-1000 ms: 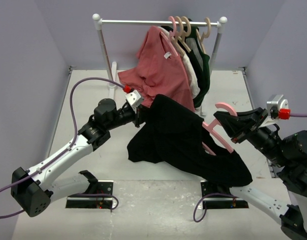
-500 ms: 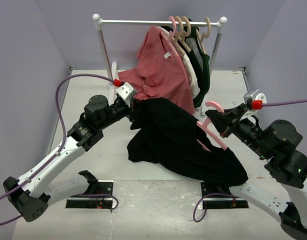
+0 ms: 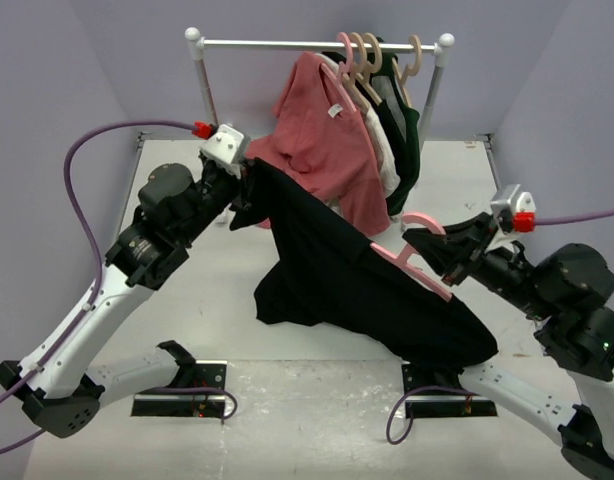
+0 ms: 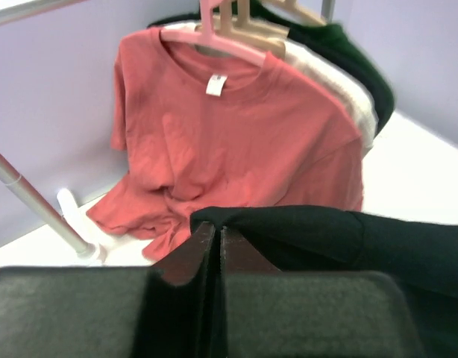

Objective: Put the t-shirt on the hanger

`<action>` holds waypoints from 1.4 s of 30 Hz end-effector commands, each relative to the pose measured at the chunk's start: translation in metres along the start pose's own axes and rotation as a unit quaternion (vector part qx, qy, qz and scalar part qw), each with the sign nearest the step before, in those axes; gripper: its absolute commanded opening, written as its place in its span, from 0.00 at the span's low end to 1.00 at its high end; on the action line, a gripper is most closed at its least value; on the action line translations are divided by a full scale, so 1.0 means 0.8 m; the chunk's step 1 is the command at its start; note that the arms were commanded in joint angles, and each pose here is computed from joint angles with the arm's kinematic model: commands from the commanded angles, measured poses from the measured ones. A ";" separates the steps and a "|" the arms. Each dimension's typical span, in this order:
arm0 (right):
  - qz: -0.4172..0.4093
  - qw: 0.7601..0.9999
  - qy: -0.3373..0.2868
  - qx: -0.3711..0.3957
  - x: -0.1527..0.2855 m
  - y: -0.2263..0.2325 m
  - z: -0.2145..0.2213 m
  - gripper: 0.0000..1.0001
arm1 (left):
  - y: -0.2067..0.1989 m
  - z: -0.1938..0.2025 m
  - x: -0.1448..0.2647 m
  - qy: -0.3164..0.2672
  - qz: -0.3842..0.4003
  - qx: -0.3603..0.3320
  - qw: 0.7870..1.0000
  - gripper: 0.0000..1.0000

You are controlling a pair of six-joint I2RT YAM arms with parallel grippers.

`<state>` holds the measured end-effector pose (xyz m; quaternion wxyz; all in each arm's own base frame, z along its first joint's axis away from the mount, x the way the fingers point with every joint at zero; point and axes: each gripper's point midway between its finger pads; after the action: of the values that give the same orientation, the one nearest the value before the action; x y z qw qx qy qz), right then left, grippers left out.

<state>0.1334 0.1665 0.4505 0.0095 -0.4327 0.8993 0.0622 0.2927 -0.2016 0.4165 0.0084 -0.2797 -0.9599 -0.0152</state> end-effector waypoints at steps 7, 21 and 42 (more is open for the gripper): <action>0.004 0.994 -0.110 0.004 -0.003 0.003 -0.088 0.00 | 0.040 0.001 0.028 0.007 -0.080 -0.002 0.997 1.00; -0.093 0.995 0.025 -0.010 -0.099 0.041 -0.085 0.00 | -0.107 -0.078 0.087 -0.083 0.275 -0.040 0.957 1.00; -0.200 0.980 0.008 -0.013 -0.123 0.089 -0.073 0.00 | -0.213 -0.025 0.061 -0.018 0.579 0.008 0.815 0.22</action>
<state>0.1679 0.2754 0.4898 -0.0519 -0.5512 0.8317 0.0425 0.1762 -0.3231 0.4066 0.0484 -0.7579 -0.6506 0.0067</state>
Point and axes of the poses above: each gripper's point midway between its finger pads, its own x axis back along the fingers, its own y axis along the line the jaws close on, z = x × y, and after that the axes turned 2 degrees about x, right-handed
